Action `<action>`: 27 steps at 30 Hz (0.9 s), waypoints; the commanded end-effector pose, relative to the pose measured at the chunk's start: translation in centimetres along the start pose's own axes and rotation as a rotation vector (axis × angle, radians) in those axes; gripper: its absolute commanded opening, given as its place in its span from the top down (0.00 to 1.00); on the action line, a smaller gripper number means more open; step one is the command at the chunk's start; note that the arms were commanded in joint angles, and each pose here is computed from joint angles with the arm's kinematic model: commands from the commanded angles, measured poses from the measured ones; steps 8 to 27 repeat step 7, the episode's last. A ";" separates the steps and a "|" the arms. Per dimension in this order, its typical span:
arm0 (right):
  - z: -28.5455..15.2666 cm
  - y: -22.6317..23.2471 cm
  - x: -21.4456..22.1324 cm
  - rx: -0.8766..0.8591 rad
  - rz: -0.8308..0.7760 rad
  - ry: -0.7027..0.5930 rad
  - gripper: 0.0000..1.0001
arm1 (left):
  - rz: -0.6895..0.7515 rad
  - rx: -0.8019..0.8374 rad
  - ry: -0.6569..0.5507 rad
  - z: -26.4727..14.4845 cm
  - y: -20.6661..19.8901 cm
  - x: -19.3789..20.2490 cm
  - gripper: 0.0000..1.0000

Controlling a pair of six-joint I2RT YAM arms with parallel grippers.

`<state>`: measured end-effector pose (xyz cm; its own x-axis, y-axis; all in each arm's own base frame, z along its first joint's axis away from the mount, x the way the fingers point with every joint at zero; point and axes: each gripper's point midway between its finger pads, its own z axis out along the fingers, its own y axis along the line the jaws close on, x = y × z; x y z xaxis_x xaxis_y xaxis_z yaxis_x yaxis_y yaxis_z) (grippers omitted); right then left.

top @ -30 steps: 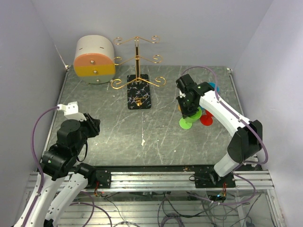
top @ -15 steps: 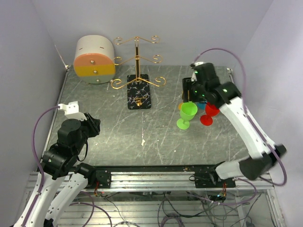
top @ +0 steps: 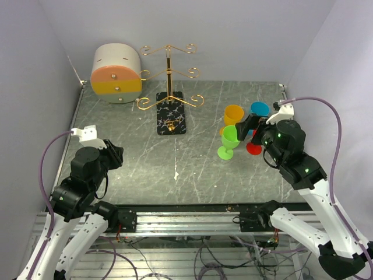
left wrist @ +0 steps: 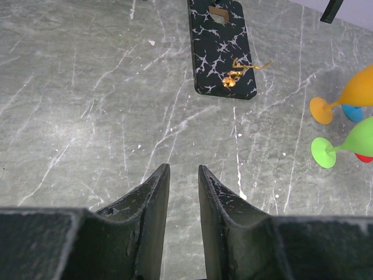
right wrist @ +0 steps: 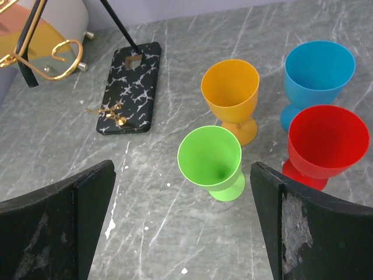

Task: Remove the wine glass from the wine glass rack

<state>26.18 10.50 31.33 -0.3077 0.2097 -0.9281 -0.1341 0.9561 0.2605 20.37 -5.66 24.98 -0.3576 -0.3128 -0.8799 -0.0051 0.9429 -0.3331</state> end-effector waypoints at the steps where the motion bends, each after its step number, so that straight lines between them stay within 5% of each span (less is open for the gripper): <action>1: -0.5 -0.2 -2.2 0.010 0.031 -0.097 0.00 | -0.020 0.012 -0.036 0.1 -0.4 -0.9 0.63; 27: -1.2 0.0 -2.6 -0.020 0.012 -0.129 0.00 | -0.031 0.011 -0.056 -0.4 -0.2 -1.1 0.63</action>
